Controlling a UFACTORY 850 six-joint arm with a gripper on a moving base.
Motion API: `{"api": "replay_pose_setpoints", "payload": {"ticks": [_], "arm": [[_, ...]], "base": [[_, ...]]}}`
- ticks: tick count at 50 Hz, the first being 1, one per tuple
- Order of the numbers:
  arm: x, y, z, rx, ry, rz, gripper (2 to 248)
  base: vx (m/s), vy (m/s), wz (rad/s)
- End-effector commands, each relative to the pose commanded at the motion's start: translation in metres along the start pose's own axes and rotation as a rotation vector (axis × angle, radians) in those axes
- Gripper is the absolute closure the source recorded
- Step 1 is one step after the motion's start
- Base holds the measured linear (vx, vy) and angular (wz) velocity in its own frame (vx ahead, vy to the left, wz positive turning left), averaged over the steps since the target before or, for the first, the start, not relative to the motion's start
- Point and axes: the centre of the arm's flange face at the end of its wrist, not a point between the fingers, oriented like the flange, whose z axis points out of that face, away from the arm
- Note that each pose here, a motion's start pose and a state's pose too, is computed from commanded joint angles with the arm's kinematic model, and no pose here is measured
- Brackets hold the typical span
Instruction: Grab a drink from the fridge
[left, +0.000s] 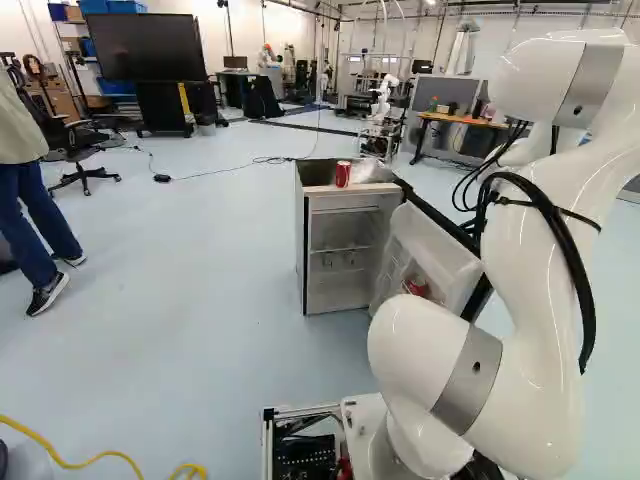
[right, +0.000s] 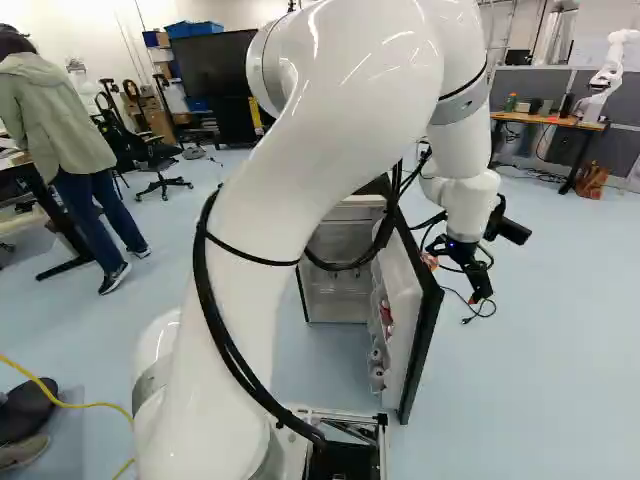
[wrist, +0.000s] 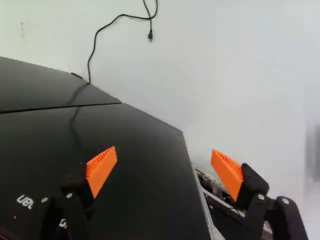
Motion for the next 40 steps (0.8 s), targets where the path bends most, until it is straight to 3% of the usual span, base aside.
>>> {"api": "replay_pose_setpoints", "payload": {"ticks": [23, 40], "arm": [[-0.022, 0.001, -0.004, -0.003, -0.023, -0.003, 3], [-0.039, -0.007, -0.007, -0.003, -0.040, -0.021, 3]], "base": [[0.000, 0.000, 0.000], [0.000, 0.000, 0.000]]}}
